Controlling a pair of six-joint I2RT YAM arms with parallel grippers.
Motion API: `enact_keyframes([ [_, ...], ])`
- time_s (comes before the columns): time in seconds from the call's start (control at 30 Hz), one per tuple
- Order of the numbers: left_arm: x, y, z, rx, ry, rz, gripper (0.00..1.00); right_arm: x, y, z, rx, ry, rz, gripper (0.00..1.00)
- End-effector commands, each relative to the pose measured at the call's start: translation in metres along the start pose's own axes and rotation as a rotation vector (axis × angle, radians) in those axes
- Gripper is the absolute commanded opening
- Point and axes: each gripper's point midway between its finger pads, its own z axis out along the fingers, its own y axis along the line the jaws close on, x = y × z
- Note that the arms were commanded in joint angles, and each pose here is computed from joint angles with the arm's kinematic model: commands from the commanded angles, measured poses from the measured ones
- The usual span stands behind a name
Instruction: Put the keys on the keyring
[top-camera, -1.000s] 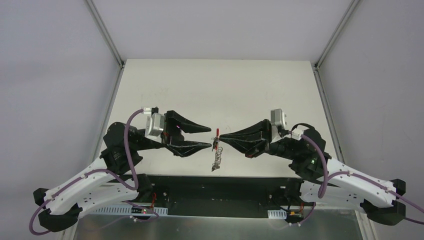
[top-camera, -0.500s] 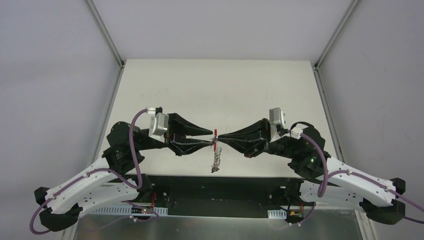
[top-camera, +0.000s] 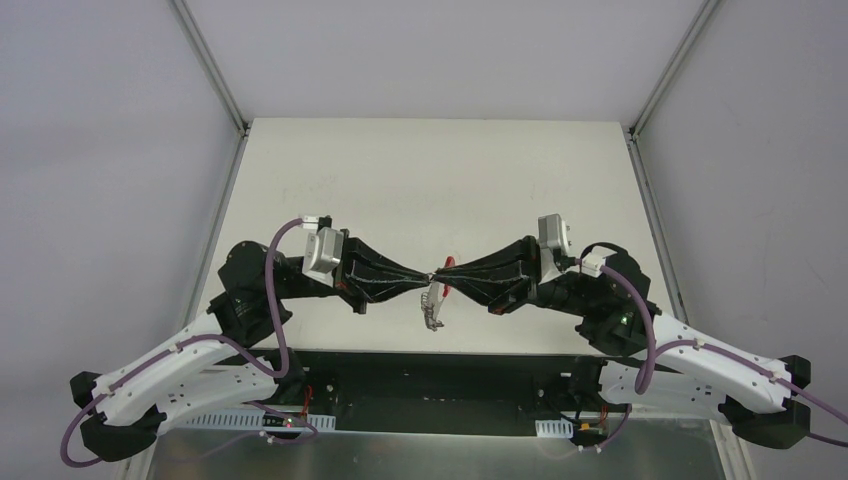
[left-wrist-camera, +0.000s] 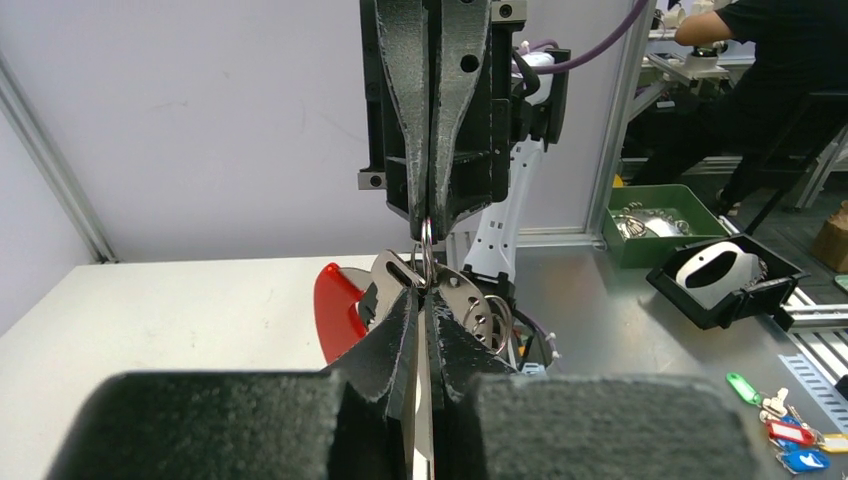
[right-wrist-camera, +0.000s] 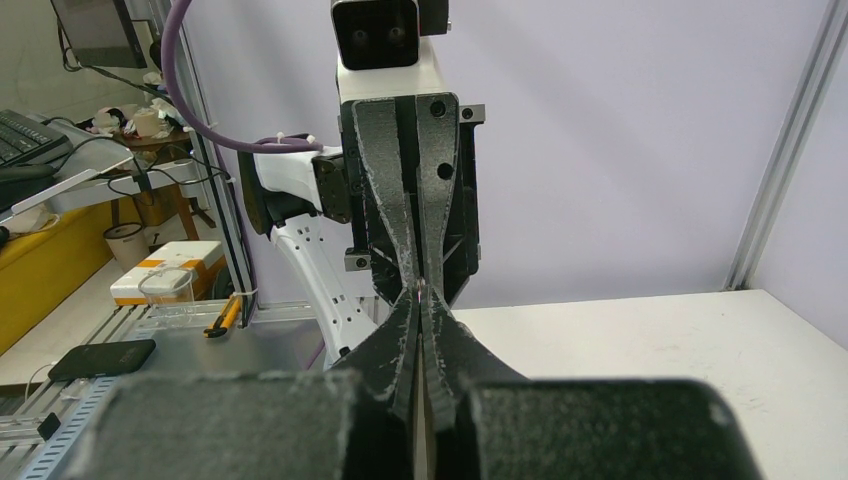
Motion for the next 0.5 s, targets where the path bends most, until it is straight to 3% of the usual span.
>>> enact_keyframes([
  [0.0, -0.012, -0.008, 0.002, 0.043, -0.026, 0.033, 0.0, -0.049, 0.012, 0.002, -0.045, -0.135, -0.032, 0.0],
  [0.47, -0.004, -0.005, 0.005, 0.041, -0.005, 0.023, 0.0, -0.061, 0.017, -0.001, -0.063, -0.188, -0.039, 0.0],
])
